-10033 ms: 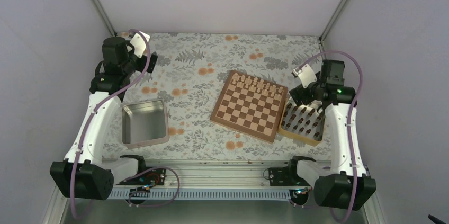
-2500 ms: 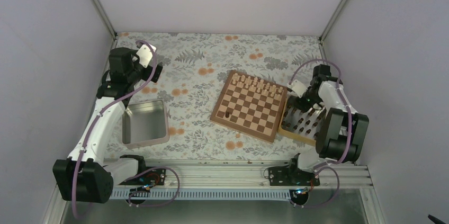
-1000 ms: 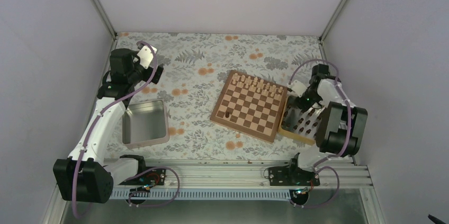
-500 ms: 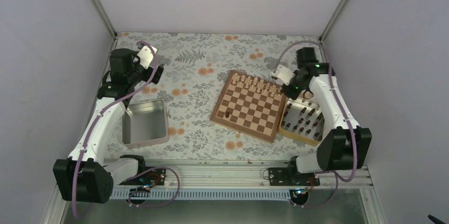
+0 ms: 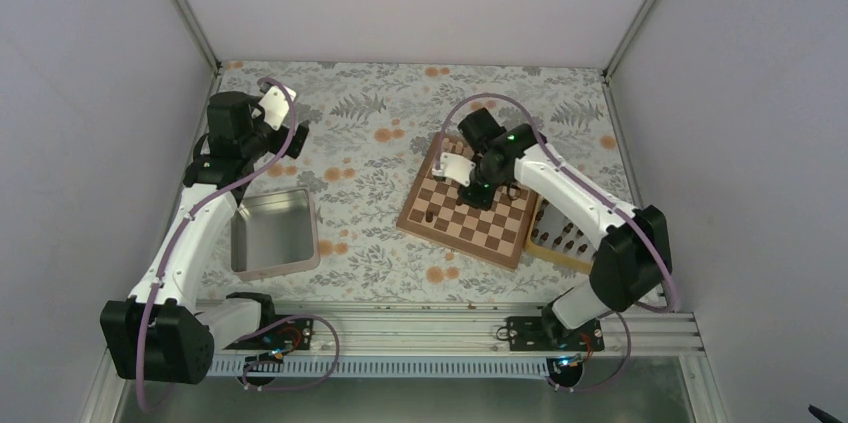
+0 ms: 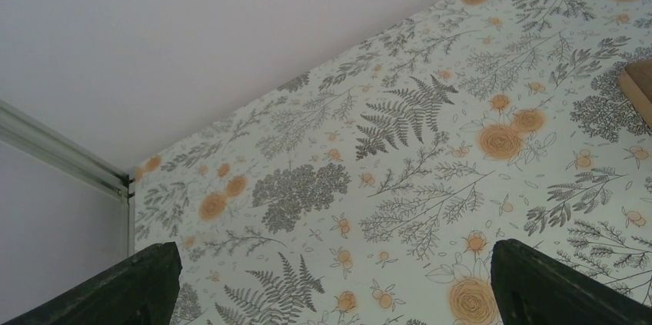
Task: Set up the chess pieces on the board
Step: Place the chess piece on the chessboard.
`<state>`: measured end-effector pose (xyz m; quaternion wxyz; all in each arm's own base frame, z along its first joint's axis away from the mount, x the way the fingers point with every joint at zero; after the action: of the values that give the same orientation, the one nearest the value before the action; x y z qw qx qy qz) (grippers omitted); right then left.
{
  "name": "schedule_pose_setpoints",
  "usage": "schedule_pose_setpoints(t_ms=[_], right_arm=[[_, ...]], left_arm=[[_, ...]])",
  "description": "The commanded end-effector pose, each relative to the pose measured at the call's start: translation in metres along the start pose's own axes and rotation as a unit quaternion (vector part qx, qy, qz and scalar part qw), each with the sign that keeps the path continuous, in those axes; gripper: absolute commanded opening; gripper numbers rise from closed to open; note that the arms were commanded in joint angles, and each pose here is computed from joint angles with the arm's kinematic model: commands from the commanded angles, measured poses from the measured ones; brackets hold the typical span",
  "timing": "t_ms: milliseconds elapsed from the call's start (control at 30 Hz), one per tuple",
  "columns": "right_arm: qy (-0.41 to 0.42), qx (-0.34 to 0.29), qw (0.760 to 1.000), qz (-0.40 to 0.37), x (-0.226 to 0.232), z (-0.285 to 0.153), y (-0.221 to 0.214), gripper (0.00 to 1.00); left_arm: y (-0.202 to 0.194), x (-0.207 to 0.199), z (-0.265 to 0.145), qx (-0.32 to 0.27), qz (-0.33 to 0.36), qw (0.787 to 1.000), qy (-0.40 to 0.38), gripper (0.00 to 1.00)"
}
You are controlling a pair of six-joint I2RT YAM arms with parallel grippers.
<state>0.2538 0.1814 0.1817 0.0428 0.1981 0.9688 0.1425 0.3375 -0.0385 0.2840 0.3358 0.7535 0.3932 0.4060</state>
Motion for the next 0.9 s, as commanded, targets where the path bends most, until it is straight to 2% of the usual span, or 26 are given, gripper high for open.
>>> schedule_pose_setpoints(t_ms=[0, 167, 367, 567, 867], right_arm=[[0.016, 0.003, 1.000, 0.011, 0.011, 0.016, 0.008, 0.06], [0.015, 0.029, 0.999, 0.018, 0.020, 0.024, -0.013, 0.06], [0.022, 0.021, 0.999, 0.028, 0.039, 0.015, -0.040, 0.06], [0.022, 0.041, 0.998, 0.041, 0.049, 0.026, -0.069, 0.06], [0.006, 0.060, 0.996, 0.058, 0.044, 0.043, -0.091, 0.06]], left_arm=[[0.003, 0.004, -0.004, -0.011, -0.007, 1.000, 0.010, 1.00], [0.003, 0.003, -0.005, -0.011, -0.007, 1.000, 0.010, 1.00], [0.001, 0.002, -0.001, -0.012, -0.007, 1.000, 0.007, 1.00], [0.000, 0.001, 0.002, -0.009, -0.008, 1.000, 0.003, 1.00], [0.000, 0.004, 0.000, -0.010, -0.011, 1.000, 0.016, 1.00]])
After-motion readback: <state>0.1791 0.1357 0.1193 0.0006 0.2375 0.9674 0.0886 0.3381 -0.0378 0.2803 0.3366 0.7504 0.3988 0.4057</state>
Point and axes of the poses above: each gripper's point midway between its finger pads, its own z axis out along the fingers, its own x axis along the line the jaws close on, y = z × x, the point moved 4 cm from there along -z, back along the fingers, and after that the axes turned 4 degrees about z, right-handed, at the moved point
